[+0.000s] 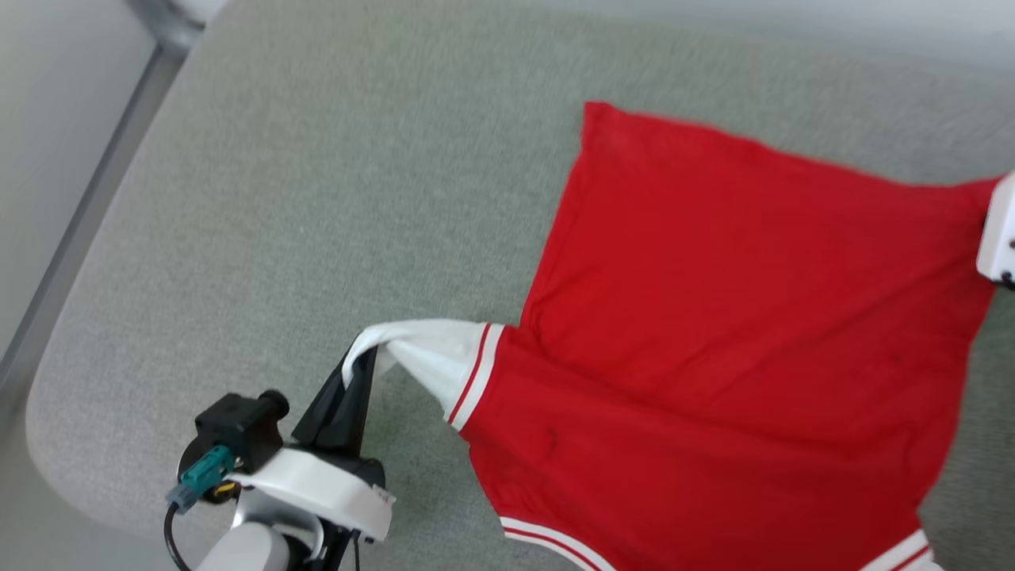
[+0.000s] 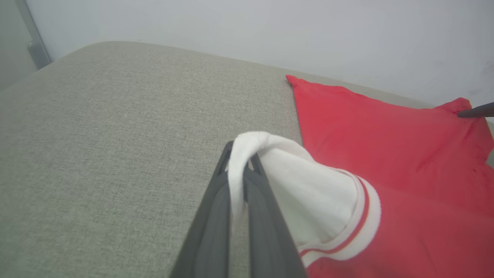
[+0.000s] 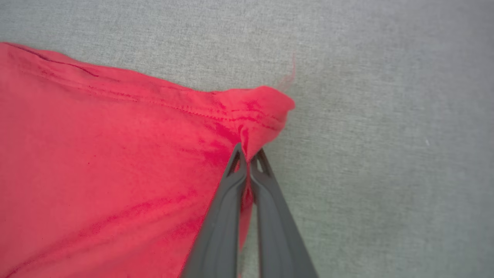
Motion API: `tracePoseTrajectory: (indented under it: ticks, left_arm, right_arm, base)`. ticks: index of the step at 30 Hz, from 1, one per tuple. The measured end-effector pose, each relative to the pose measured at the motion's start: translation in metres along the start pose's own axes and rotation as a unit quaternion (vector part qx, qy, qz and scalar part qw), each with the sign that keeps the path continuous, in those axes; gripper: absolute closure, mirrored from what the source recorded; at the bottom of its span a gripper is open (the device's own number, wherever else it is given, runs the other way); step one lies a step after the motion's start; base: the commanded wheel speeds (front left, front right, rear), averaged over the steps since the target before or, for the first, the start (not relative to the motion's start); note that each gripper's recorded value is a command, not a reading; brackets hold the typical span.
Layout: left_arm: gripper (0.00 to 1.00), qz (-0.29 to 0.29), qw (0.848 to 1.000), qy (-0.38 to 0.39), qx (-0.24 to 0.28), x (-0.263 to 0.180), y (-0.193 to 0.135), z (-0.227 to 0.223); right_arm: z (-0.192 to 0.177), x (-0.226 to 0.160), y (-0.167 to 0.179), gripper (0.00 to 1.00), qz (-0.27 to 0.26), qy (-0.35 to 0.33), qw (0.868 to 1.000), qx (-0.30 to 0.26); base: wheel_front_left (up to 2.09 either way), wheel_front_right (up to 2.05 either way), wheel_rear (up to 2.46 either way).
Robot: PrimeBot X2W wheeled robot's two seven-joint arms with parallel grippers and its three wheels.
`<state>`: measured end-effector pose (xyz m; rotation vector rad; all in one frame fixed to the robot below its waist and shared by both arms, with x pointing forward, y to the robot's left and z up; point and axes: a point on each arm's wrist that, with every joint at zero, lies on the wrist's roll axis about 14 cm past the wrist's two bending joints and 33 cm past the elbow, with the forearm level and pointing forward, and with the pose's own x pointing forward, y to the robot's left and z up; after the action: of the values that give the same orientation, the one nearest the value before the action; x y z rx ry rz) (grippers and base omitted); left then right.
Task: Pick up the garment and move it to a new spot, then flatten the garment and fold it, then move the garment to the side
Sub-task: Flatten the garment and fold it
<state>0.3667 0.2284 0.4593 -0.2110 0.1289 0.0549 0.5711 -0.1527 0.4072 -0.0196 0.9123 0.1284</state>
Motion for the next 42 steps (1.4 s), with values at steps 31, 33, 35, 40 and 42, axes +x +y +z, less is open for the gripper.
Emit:
tracePoseTrajectory:
  ticks: [31,33,35,40,42]
  left_arm:
    - [1.0,-0.027,0.999,0.03,-0.006,-0.051,-0.021,-0.005]
    - [1.0,-0.029,0.999,0.031,-0.006,-0.051,-0.022,-0.005]
    - [1.0,-0.029,0.999,0.032,-0.005,-0.05,-0.022,-0.006]
    - [1.0,-0.031,0.999,0.033,-0.004,-0.049,-0.023,-0.006]
    - [1.0,-0.032,0.999,0.032,-0.003,-0.046,-0.024,-0.005]
  right_arm:
    - [-0.286,-0.195,-0.059,0.0,-0.051,0.009,0.981,0.189]
    - [-0.272,-0.196,-0.066,0.0,-0.059,-0.044,0.978,0.196]
    - [-0.258,-0.195,-0.073,0.0,-0.066,-0.105,0.969,0.213]
    - [-0.206,-0.193,-0.08,0.0,-0.081,-0.246,0.946,0.197]
    - [-0.189,-0.188,-0.075,0.0,-0.078,-0.277,0.94,0.184]
  base:
    - [0.0,0.0,0.0]
    - [0.0,0.0,0.0]
    - [0.0,0.0,0.0]
    - [0.0,0.0,0.0]
    - [0.0,0.0,0.0]
